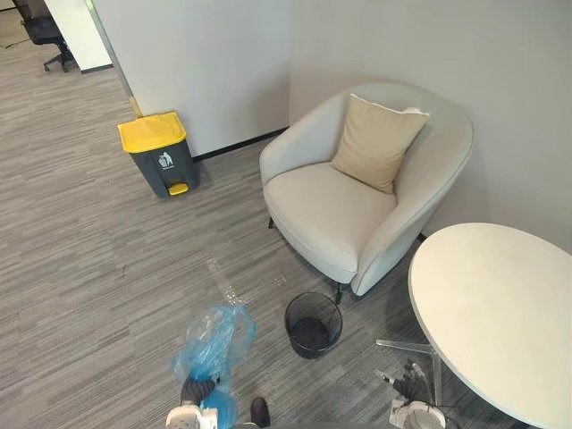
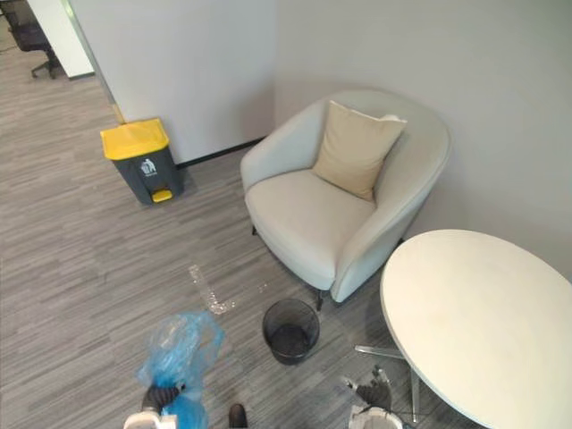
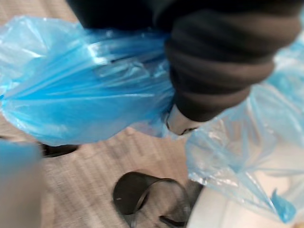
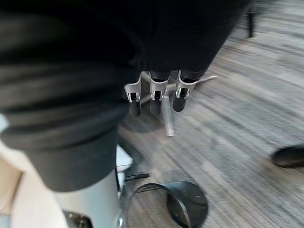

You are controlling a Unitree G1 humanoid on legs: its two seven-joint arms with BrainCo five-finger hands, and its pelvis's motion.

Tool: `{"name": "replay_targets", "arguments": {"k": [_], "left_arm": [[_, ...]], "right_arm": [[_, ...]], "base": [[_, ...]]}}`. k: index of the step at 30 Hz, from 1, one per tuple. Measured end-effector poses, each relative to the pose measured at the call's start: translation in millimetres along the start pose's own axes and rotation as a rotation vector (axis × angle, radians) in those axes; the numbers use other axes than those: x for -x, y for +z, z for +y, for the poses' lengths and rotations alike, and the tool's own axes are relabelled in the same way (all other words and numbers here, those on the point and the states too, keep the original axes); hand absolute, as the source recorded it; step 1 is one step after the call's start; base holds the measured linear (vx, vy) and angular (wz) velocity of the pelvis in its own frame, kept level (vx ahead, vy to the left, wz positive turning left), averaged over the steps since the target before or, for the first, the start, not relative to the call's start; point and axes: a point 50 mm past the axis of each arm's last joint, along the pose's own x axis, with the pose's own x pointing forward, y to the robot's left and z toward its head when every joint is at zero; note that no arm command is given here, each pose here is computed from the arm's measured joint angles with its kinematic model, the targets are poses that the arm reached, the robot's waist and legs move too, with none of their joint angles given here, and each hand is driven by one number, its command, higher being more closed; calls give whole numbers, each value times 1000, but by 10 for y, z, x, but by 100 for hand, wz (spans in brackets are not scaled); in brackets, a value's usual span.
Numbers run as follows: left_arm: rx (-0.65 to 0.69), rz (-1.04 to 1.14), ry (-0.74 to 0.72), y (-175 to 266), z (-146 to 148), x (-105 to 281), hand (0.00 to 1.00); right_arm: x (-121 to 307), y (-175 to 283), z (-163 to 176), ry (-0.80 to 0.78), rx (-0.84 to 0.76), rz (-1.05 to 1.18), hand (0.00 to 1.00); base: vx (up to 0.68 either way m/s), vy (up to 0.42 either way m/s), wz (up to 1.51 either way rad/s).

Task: Gather rubbish on tea table into small bin, then transfer packed bag to large trash can.

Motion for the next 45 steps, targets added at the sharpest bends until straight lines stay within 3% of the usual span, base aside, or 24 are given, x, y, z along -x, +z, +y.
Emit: {"name": "replay_targets", "arguments": {"k": [16,22,28,34,45], "left_arm": [[-10,32,-18,45,-77,-104,100],[-7,-15,-12,208,-105,-162,100],[-5,-84,-68,407,-313,-182,100],[-53,-133,-99,616,-382,-248,100],[-51,-50,-69,347,-291,-197,100]], "right_arm": [[-72,48,100,16,-11,32,0],[-151,294,195,34,7,-34,0],[-190,609,246,34,6,-146,0],[-165,368,146,-9,-9,-45,0],[-67,139,294,28,8,21,0]], "base": [[19,-8,7],[33,-2,17],[-40,-36,23],[-51,106,19],[-136,13,-2]]}}
